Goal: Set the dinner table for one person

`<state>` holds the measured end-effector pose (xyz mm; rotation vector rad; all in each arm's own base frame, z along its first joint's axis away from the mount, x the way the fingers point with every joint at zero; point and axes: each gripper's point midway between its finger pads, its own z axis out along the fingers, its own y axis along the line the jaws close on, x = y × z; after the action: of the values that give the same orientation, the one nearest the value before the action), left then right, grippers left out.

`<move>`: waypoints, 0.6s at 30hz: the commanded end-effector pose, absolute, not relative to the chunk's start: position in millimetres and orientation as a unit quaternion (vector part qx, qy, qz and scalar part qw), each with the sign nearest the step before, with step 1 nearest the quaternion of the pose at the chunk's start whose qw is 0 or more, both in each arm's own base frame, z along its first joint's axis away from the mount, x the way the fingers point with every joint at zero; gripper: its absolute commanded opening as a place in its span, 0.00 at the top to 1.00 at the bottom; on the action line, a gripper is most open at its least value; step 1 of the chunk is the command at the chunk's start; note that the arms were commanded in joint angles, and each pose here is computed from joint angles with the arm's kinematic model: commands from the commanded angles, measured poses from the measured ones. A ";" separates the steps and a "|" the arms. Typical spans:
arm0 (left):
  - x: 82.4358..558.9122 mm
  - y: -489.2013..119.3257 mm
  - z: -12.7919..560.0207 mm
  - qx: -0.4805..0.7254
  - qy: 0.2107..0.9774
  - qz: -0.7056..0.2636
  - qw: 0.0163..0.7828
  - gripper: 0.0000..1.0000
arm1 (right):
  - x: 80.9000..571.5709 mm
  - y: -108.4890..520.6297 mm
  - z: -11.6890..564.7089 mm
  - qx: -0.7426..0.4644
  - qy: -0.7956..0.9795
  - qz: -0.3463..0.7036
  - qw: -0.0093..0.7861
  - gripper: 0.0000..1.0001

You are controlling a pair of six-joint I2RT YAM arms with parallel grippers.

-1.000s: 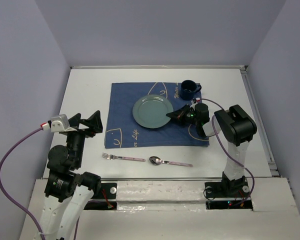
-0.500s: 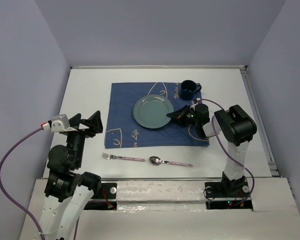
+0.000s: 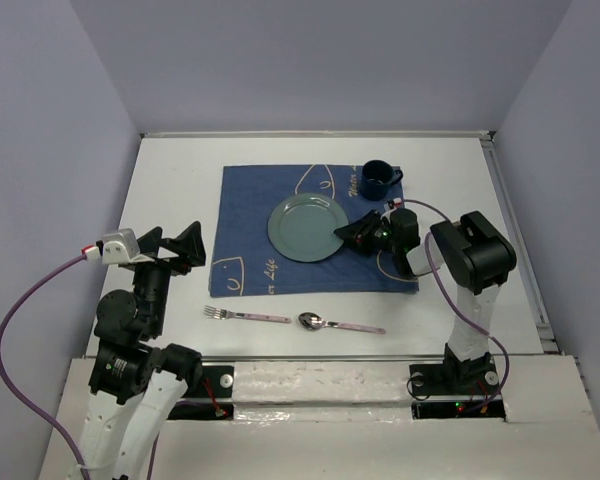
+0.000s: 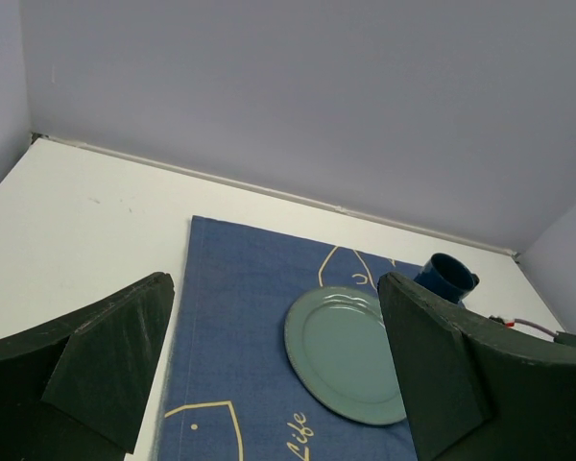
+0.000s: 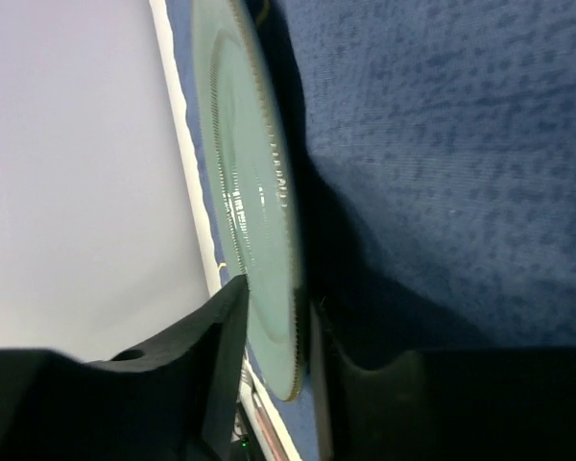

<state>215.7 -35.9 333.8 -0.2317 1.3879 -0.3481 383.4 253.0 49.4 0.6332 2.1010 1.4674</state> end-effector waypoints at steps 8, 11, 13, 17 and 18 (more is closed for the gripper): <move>216.1 -34.2 338.4 -0.107 0.625 -0.157 0.757 0.01 | 384.9 254.3 76.7 0.189 0.778 0.536 0.268 0.45; 215.7 -34.7 338.7 -0.107 0.625 -0.159 0.757 0.01 | 378.0 251.5 75.8 0.189 0.786 0.527 0.263 0.37; 215.4 -34.6 339.0 -0.107 0.624 -0.159 0.757 0.01 | 373.9 249.0 74.0 0.187 0.791 0.519 0.264 0.33; 214.4 -34.6 340.0 -0.107 0.622 -0.161 0.759 0.01 | 366.1 243.5 77.2 0.186 0.801 0.503 0.265 0.23; 214.3 -34.6 340.0 -0.108 0.622 -0.161 0.758 0.01 | 364.6 242.4 77.3 0.183 0.803 0.500 0.268 0.23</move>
<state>215.6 -35.4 333.8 -0.2344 1.3875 -0.3469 370.7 248.4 69.8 0.5422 2.1652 1.3908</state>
